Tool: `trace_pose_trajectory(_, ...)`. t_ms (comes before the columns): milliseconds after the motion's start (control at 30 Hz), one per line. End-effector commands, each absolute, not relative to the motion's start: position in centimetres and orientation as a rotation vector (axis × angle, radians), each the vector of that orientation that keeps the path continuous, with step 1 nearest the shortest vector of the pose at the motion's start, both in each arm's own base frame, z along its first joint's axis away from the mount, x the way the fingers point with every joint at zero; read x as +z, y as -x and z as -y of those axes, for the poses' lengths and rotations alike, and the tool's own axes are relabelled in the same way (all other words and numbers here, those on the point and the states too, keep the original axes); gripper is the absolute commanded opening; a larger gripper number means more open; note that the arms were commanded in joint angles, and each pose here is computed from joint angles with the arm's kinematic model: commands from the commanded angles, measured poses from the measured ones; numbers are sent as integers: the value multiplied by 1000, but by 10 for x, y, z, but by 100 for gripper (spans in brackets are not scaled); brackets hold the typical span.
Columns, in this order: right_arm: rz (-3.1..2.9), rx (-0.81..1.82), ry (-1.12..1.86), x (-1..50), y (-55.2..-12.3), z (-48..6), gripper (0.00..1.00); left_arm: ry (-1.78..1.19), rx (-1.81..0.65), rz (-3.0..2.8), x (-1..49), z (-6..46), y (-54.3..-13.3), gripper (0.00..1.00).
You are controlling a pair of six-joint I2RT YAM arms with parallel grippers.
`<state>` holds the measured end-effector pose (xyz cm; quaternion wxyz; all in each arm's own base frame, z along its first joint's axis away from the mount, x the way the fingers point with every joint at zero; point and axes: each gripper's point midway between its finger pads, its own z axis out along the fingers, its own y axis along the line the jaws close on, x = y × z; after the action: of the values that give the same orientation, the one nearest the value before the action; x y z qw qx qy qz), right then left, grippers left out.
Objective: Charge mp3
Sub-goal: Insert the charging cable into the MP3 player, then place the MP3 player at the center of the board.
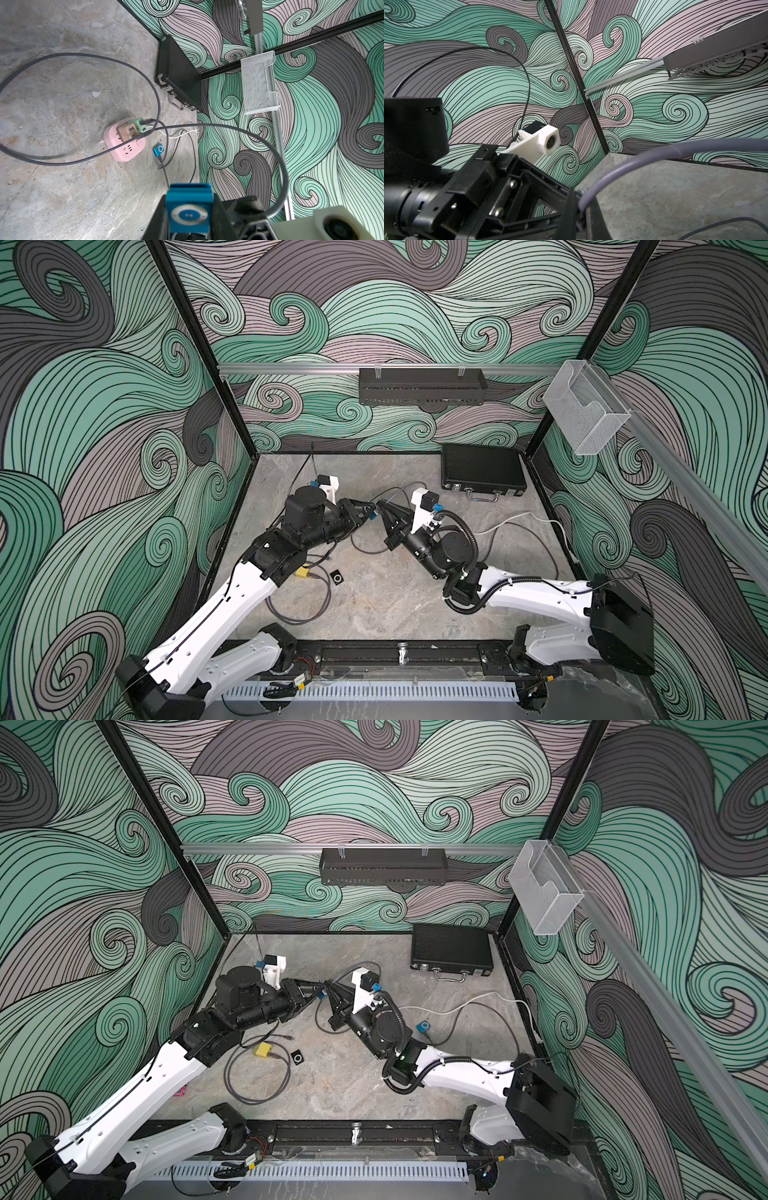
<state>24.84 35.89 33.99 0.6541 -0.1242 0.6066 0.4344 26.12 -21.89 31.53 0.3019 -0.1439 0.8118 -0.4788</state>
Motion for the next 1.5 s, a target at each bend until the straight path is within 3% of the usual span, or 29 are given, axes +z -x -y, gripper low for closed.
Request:
trace_pose_trajectory(0, -1511, 895, 428, 292, -247, -372, 0, 318, -1344, -1959, 378, 218, -265, 18)
trace_pose_trajectory(433, -1595, 854, 451, 266, -246, -368, 2, 326, -1293, -1937, 389, 216, -276, 18)
trace_pose_trajectory(533, -1563, 858, 413, 282, -245, -356, 21, 357, -1181, -2026, 367, 209, -279, 17)
trace_pose_trajectory(567, -1547, 868, 405, 291, -244, -351, 37, 362, -1136, -2053, 357, 206, -281, 17)
trace_pose_trajectory(600, -1532, 883, 404, 300, -241, -348, 44, 374, -1090, -2081, 347, 203, -282, 17)
trace_pose_trajectory(733, -1504, 965, 411, 335, -228, -331, 59, 437, -883, -2214, 288, 192, -295, 17)
trace_pose_trajectory(900, -1612, 965, 426, 338, -217, -301, 64, 398, -662, -2393, 223, 192, -309, 18)
trace_pose_trajectory(1067, -1799, 887, 320, 301, -229, -262, 63, 446, -308, -2554, 178, 153, -326, 17)
trace_pose_trajectory(1267, -1851, 836, 144, 287, -253, -223, 66, 565, -350, -2447, 205, 104, -348, 18)
trace_pose_trajectory(1467, -1907, 820, 136, 281, -278, -228, 66, 647, -368, -2333, 222, 71, -381, 18)
